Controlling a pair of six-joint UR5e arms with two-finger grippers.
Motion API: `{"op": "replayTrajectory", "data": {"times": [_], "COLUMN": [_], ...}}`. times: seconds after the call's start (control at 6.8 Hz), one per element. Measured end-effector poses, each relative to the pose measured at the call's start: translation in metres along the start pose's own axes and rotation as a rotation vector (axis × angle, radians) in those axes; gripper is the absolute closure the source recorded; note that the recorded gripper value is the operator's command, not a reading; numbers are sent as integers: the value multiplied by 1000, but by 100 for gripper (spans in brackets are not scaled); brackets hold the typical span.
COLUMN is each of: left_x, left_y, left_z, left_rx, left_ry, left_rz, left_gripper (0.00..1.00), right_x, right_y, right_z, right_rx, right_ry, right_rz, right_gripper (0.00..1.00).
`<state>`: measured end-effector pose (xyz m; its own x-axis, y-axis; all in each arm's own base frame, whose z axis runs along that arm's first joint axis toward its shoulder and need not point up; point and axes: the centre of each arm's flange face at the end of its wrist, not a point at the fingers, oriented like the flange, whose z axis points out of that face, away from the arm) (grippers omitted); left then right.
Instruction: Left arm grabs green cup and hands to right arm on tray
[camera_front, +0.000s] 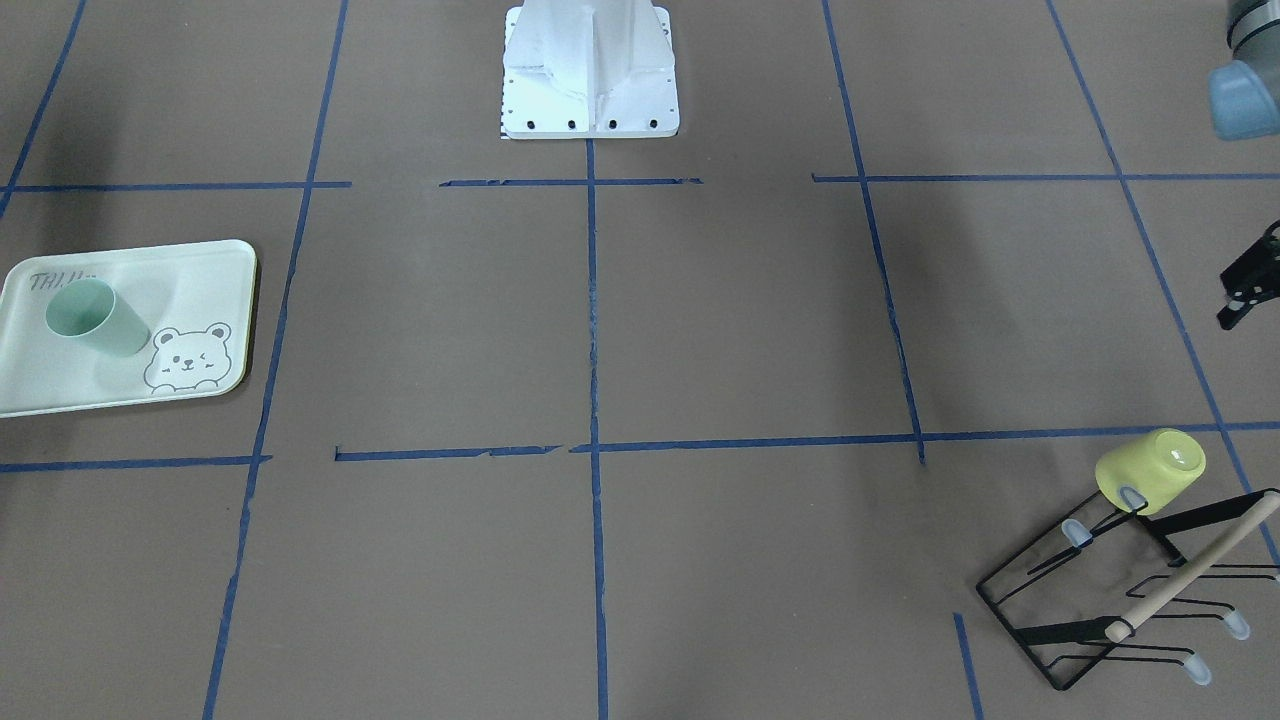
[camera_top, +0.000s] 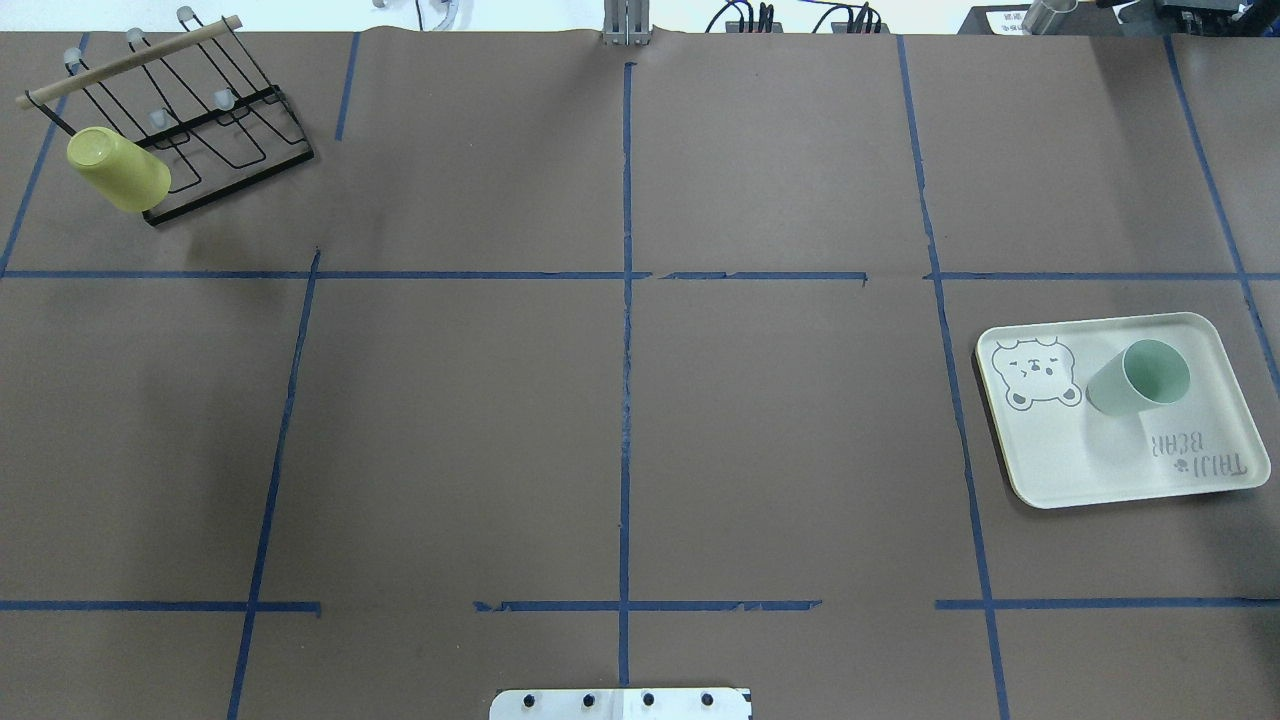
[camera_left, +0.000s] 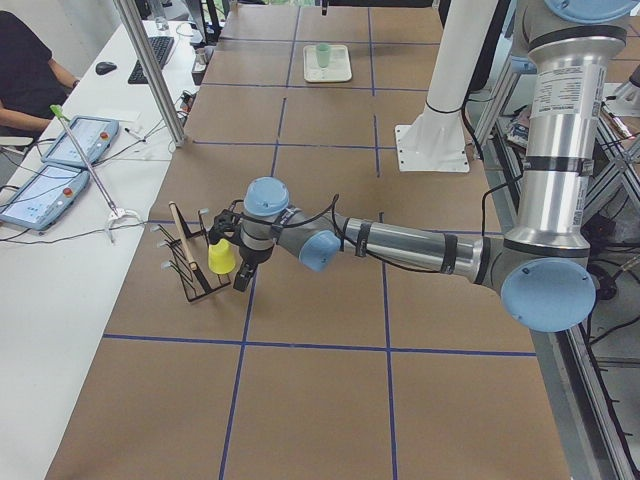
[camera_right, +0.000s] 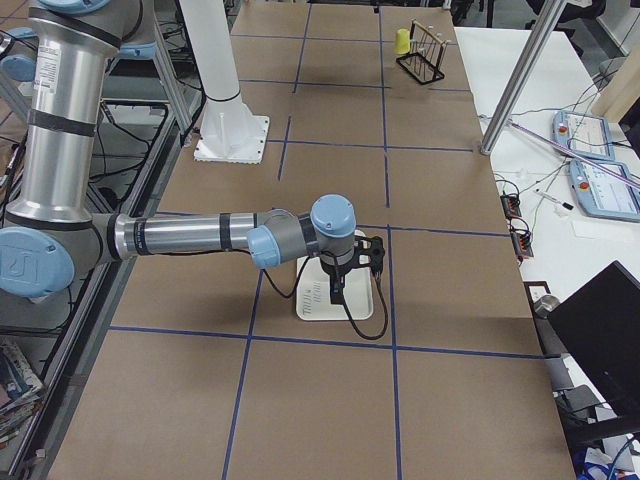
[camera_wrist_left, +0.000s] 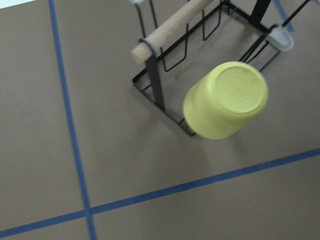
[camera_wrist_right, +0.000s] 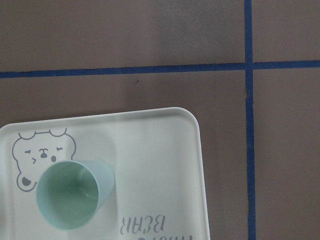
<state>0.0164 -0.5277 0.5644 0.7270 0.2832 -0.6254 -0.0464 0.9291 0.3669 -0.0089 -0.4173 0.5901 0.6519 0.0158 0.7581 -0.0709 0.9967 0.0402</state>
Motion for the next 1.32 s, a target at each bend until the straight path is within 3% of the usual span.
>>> {"op": "replayTrajectory", "data": {"times": [0.15, 0.44, 0.74, 1.32], "left_x": [-27, -47, -50, -45], "left_y": [11, 35, 51, 83], "left_z": [-10, -8, -5, -14], "left_rx": [-72, -196, -237, -297], "left_ry": [1, 68, 107, 120], "left_rz": [13, -10, -42, -111], "left_gripper": [0, 0, 0, 0], "right_x": [8, 28, 47, 60], "right_y": [7, 22, 29, 36], "right_z": [-2, 1, -4, -10], "right_rx": [0, -23, -64, -117], "right_ry": [3, 22, 41, 51], "right_rz": [-1, -35, -37, -55], "right_gripper": [0, 0, 0, 0]}}
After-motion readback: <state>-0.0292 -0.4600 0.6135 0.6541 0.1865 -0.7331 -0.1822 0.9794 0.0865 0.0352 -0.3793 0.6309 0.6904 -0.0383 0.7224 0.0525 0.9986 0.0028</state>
